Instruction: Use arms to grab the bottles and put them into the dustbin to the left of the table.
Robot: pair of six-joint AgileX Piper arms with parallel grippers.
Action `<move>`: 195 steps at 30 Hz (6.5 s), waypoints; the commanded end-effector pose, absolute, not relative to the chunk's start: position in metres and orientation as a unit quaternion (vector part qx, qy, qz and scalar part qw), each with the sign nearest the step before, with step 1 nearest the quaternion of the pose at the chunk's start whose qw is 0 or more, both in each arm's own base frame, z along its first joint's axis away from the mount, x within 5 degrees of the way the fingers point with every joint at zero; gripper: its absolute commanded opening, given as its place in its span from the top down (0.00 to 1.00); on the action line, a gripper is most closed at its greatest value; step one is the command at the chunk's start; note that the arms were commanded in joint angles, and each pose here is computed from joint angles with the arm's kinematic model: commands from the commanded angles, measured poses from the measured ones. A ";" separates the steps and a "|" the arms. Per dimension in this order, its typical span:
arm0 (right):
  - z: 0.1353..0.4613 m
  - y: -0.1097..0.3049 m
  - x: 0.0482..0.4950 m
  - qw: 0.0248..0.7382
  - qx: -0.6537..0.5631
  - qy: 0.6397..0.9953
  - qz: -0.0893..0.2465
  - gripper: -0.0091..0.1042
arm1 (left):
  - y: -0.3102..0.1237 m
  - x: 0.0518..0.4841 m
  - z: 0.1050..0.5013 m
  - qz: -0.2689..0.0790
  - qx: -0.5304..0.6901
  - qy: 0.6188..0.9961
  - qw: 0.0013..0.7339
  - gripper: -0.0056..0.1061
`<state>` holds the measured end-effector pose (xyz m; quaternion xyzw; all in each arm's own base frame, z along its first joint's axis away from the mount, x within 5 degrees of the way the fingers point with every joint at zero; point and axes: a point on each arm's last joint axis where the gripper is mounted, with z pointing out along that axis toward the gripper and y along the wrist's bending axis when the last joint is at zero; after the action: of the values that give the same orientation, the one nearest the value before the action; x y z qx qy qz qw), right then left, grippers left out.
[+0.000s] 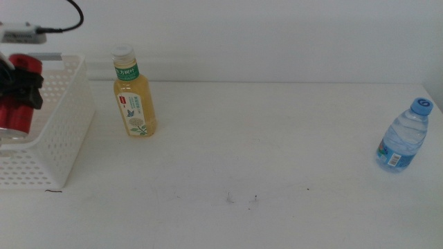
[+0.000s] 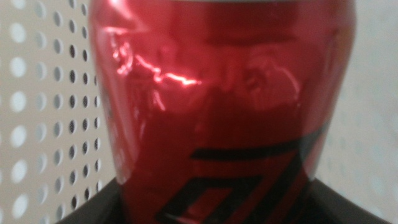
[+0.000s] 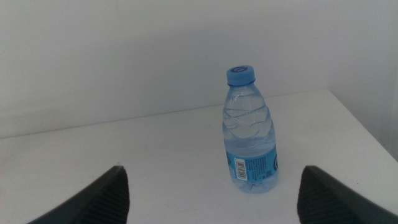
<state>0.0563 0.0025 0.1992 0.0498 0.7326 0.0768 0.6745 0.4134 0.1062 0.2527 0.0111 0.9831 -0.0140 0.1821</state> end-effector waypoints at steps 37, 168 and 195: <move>0.199 0.002 0.056 0.678 0.048 0.730 0.069 0.12 | -0.036 0.205 0.195 -0.056 0.058 0.741 0.667 0.15; 0.199 0.002 0.056 0.678 0.048 0.730 0.069 0.12 | -0.049 0.125 0.378 -0.228 0.240 0.789 0.518 0.11; 0.199 0.002 0.056 0.678 0.048 0.730 0.069 0.12 | -0.069 0.110 0.402 -0.203 0.250 0.765 0.557 0.11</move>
<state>0.0563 0.0025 0.1992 0.0498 0.7326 0.0768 0.6745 0.1118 -0.0694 0.3984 0.2557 0.7698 -0.1971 0.5506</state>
